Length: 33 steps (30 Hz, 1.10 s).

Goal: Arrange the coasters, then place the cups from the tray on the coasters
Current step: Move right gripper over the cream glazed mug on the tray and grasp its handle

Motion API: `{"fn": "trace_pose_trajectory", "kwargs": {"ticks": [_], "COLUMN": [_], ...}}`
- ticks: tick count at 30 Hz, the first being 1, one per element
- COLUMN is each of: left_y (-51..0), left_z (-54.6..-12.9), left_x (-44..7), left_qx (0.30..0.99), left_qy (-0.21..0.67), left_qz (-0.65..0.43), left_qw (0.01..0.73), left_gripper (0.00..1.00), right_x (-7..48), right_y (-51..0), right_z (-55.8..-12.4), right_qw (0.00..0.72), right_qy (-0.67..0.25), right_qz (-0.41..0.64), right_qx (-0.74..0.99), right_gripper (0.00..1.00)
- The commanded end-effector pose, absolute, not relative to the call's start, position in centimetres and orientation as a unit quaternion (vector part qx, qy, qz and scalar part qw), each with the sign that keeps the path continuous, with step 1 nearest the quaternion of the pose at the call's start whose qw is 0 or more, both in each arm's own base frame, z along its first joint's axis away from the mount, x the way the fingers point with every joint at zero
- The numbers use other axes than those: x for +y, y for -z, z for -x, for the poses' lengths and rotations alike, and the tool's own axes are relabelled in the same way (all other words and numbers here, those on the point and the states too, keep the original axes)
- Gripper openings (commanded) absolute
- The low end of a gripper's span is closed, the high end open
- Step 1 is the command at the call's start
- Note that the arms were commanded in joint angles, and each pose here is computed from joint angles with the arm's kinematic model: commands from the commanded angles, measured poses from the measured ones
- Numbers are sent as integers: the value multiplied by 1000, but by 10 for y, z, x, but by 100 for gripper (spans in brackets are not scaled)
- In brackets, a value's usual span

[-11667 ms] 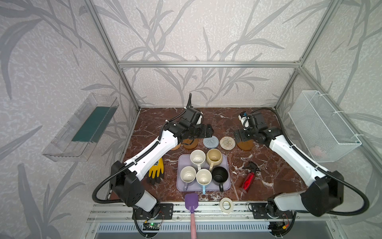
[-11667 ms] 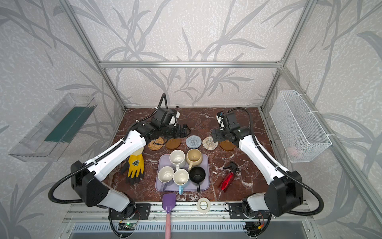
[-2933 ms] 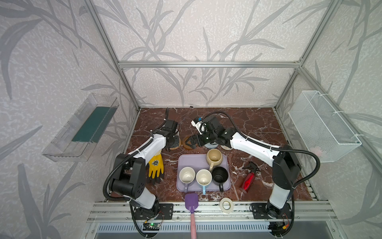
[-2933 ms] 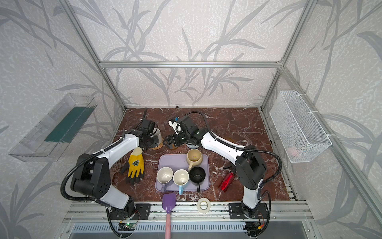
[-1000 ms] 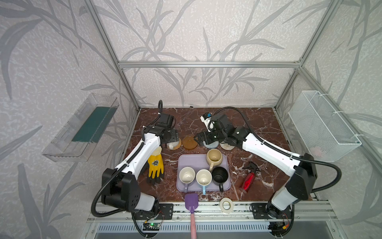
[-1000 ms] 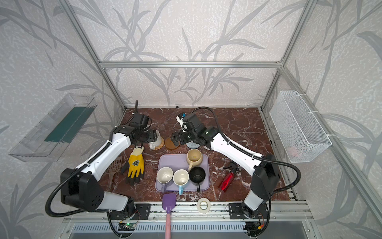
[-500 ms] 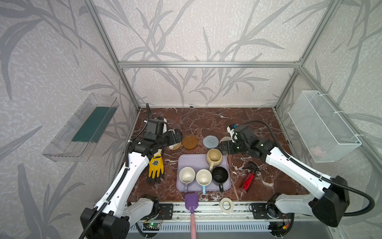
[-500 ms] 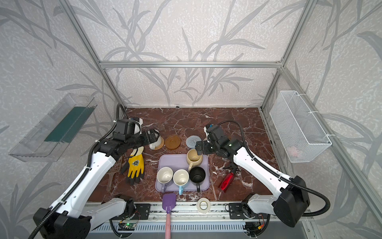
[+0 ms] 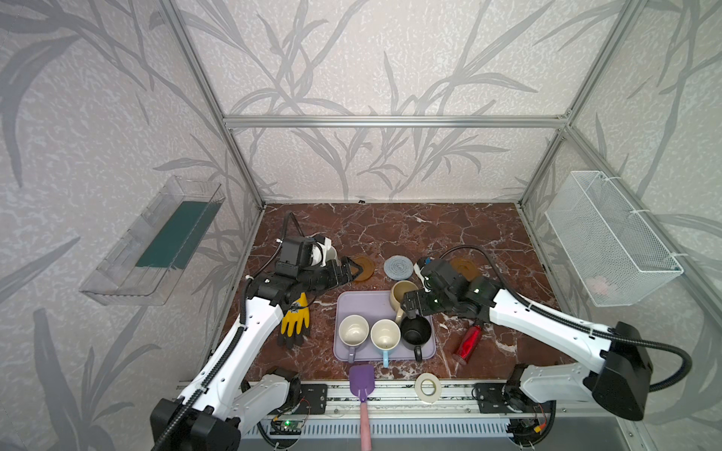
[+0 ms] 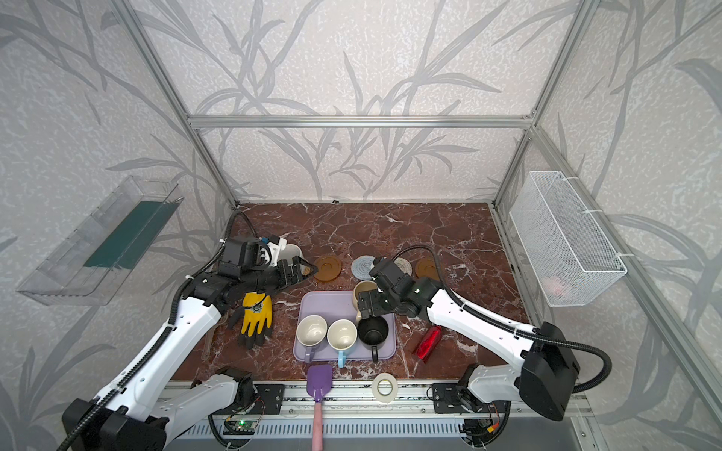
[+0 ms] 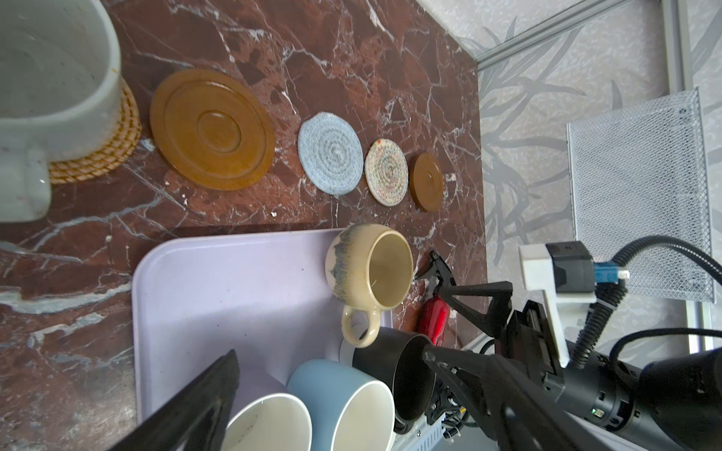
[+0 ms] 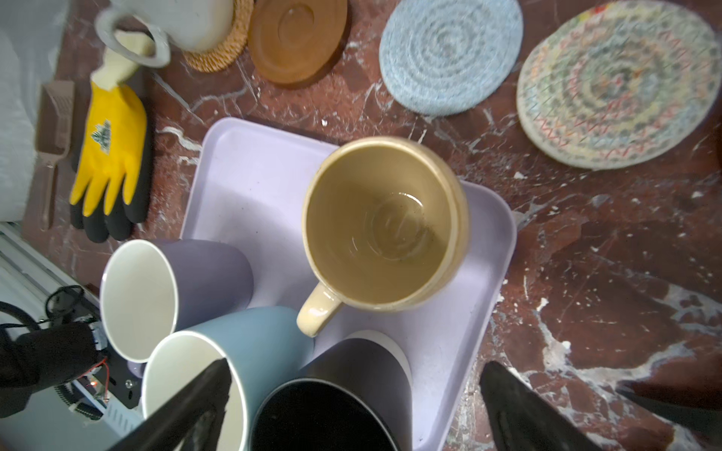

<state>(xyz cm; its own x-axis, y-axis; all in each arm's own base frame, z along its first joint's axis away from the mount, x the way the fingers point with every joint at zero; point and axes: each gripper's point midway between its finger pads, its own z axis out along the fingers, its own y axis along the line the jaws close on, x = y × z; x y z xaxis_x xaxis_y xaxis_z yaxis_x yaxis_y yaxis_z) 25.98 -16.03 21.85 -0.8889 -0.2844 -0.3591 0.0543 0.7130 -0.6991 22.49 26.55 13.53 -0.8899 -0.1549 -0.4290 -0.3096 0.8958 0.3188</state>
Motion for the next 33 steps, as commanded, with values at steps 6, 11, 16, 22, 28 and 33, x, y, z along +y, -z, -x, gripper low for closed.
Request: {"fn": "trace_pose_trajectory", "kwargs": {"ticks": [6, 11, 16, 22, 28, 33], "left_y": [-210, -200, -196, -192, -193, -192], "left_z": [-252, -250, -248, -247, -247, -248], "left_x": [-163, -167, -167, -169, -169, -170], "left_qx": [901, 895, 896, 899, 897, 898], "left_qy": [369, 386, 384, 381, 382, 380], "left_qz": [43, 52, 54, 51, 53, 54], "left_qw": [223, 217, 217, 211, 219, 216], "left_gripper": [99, 99, 99, 99, 99, 99], "right_x": [279, 280, 281, 284, 282, 277], "right_y": [-124, -110, -99, -92, -82, -78], "right_z": [-237, -237, -236, -237, -239, -241], "right_qw": [202, 194, 191, 193, 182, 183], "right_qy": [-160, -149, -132, -131, -104, -84], "right_qz": [97, 93, 97, 95, 96, 95], "right_qx": [961, 965, 968, 968, 973, 975], "right_gripper": [98, 96, 95, 88, 86, 82]}}
